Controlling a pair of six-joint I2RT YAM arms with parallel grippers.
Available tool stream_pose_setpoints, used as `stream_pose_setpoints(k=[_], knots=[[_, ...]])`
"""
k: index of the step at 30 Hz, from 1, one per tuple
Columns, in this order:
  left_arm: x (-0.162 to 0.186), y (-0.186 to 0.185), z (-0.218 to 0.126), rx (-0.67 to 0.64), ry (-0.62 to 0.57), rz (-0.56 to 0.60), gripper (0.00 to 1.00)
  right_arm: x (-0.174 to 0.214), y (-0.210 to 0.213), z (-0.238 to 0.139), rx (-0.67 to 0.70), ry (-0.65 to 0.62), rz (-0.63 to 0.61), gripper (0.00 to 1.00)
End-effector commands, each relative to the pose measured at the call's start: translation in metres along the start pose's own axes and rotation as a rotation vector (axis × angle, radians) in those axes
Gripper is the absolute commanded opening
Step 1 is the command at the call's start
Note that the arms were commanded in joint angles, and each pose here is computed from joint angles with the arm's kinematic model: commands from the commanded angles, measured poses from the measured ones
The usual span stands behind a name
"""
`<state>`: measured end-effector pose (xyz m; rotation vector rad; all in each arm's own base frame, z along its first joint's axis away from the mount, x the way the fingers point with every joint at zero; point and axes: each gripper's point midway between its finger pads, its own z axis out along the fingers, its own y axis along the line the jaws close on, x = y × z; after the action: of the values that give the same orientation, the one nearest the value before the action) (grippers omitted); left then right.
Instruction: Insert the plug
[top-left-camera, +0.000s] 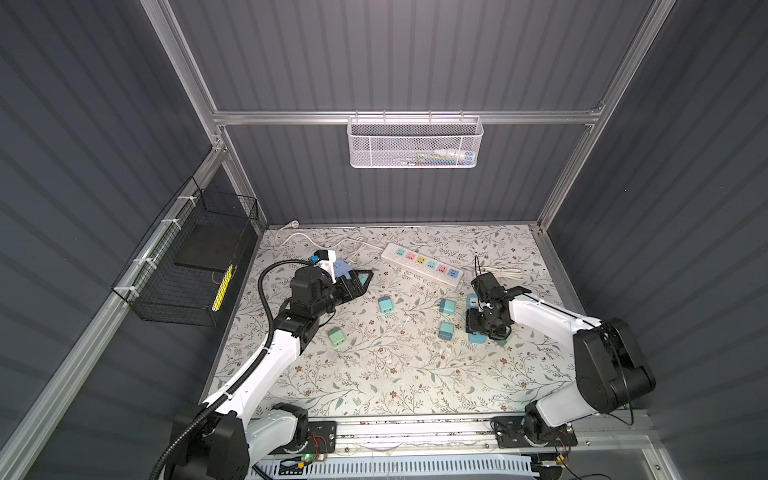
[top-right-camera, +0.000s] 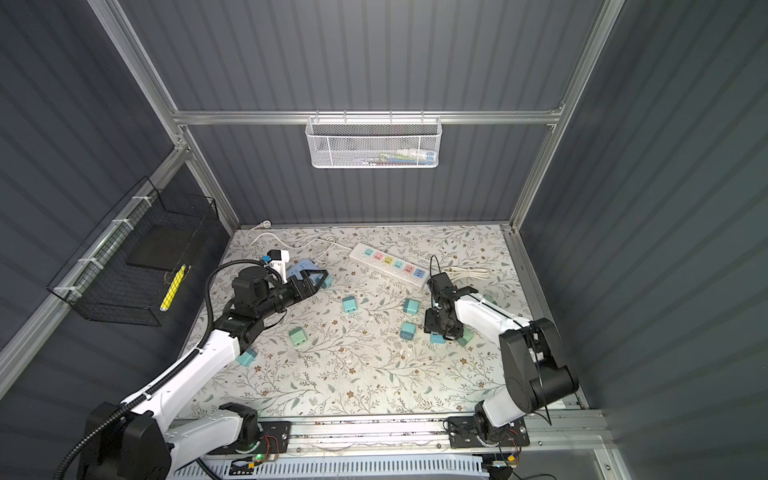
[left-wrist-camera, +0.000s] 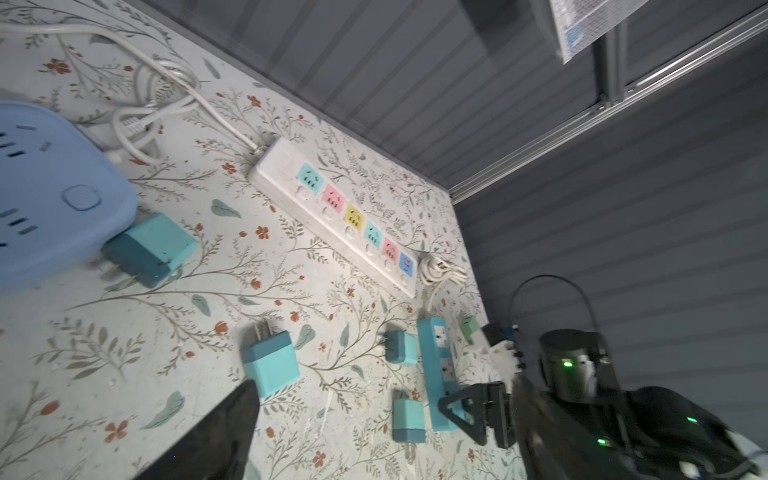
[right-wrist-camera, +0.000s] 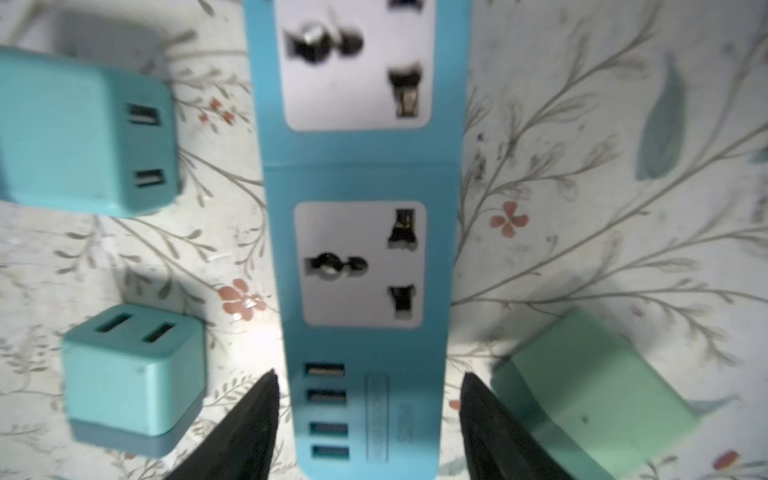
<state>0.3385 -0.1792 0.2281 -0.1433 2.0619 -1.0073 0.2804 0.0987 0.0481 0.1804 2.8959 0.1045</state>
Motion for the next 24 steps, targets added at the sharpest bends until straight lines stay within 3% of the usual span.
stream_pose_setpoints(k=[1, 5, 8, 9, 10, 12, 14, 19, 22, 24], knots=[[-0.001, 0.043, -0.001, -0.279, 0.008, -0.023, 0.89, -0.031, 0.008, -0.045, -0.022, -0.139, -0.043, 0.71], [0.013, 0.084, -0.009, -0.503, 0.071, -0.035, 0.82, -0.057, 0.017, -0.077, -0.092, -0.310, -0.062, 0.68], [0.028, 0.103, -0.020, -0.617, 0.136, -0.048, 0.85, -0.066, 0.010, -0.075, -0.177, -0.337, 0.128, 0.76], [0.033, 0.107, -0.024, -0.642, 0.167, -0.043, 0.85, -0.067, 0.017, -0.072, -0.271, -0.306, 0.143, 0.72], [0.037, 0.111, -0.029, -0.675, 0.187, -0.038, 0.85, -0.069, 0.019, -0.070, -0.302, -0.300, 0.147, 0.62], [0.044, 0.114, -0.033, -0.678, 0.227, 0.002, 0.85, -0.072, 0.013, -0.068, -0.259, -0.340, 0.145, 0.54], [0.050, 0.111, -0.027, -0.642, 0.272, 0.032, 0.85, -0.076, 0.017, -0.071, -0.278, -0.369, 0.127, 0.53], [0.068, 0.098, 0.011, -0.588, 0.391, 0.101, 0.80, -0.077, 0.023, -0.073, -0.291, -0.361, 0.086, 0.59], [0.086, 0.068, 0.044, -0.484, 0.450, 0.161, 0.77, -0.067, 0.019, -0.065, -0.225, -0.330, 0.043, 0.68], [0.098, 0.042, 0.062, -0.414, 0.481, 0.243, 0.78, -0.059, 0.021, -0.058, -0.207, -0.303, 0.022, 0.68]])
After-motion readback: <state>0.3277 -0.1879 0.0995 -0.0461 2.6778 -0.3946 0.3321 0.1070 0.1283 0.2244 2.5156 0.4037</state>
